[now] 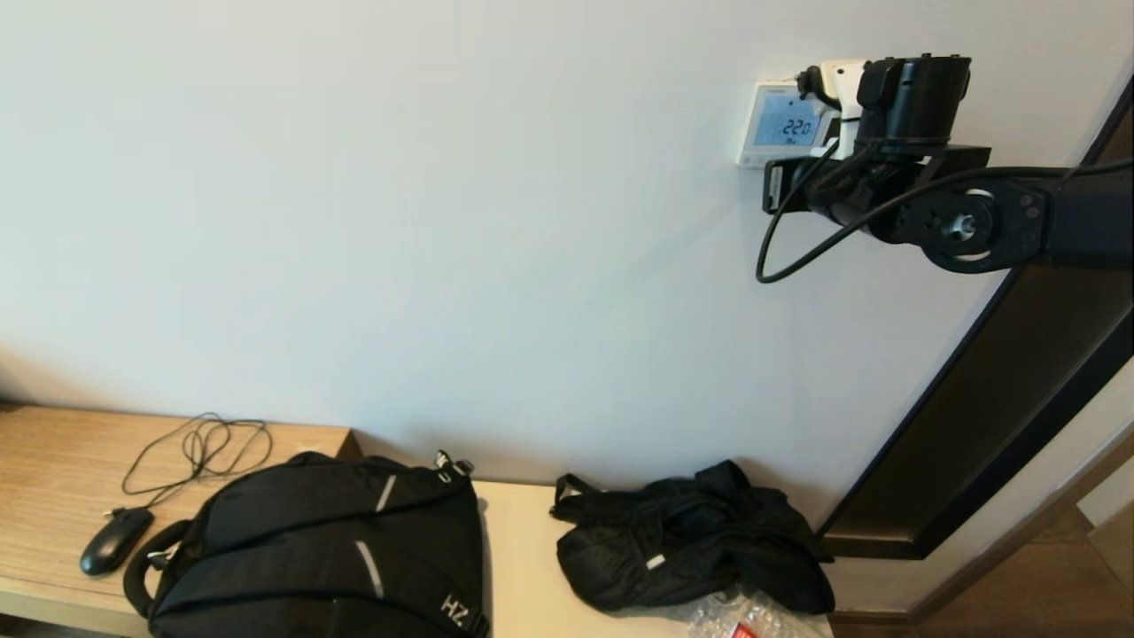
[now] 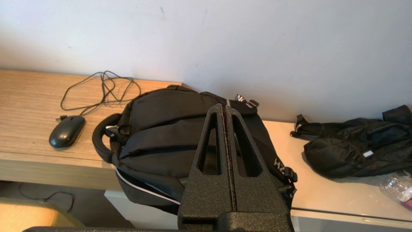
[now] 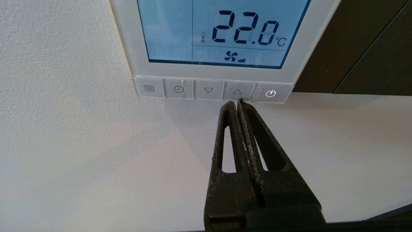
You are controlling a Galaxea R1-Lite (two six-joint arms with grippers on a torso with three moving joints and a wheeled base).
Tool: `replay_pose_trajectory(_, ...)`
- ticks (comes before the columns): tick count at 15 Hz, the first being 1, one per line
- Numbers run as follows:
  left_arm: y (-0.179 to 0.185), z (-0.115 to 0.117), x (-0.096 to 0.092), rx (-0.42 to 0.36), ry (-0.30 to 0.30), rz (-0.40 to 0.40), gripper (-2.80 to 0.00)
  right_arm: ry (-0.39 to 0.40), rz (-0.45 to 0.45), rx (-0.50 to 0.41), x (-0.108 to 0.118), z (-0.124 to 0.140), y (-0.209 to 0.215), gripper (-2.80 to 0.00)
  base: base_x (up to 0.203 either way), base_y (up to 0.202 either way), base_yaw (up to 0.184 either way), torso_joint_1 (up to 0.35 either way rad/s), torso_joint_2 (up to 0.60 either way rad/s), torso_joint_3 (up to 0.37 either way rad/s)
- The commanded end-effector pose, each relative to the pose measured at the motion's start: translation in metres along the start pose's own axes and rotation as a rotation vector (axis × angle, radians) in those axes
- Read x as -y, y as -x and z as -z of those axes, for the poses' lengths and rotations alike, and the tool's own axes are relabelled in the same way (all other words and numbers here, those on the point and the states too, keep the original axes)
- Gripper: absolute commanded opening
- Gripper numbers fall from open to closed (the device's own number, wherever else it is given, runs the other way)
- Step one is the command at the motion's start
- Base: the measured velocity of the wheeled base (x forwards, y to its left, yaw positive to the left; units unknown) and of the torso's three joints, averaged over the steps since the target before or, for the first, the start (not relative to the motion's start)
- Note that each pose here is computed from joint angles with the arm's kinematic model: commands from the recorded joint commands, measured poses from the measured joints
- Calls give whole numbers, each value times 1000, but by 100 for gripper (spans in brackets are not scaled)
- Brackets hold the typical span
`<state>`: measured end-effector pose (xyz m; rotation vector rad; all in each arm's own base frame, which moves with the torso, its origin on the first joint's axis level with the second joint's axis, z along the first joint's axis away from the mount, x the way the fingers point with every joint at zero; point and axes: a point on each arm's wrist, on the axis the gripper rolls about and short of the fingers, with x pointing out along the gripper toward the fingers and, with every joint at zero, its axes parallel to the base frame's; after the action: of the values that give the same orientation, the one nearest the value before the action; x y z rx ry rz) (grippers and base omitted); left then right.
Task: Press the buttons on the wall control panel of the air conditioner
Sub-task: Press the temperature increase button
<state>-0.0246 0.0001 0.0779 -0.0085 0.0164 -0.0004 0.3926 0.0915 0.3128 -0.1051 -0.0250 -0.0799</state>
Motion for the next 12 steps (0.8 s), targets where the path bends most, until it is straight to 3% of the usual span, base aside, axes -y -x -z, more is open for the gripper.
replay_pose_trajectory(1,0,0,0,0,-1,0,-280,-1,1,6,-1,-2,0,-280,0,0,0,0,0,0)
replay_pose_trajectory(12,0,0,0,0,1,0,-280,-5,-6,14,2,-10,15,-280,0,0,0,0,0,0)
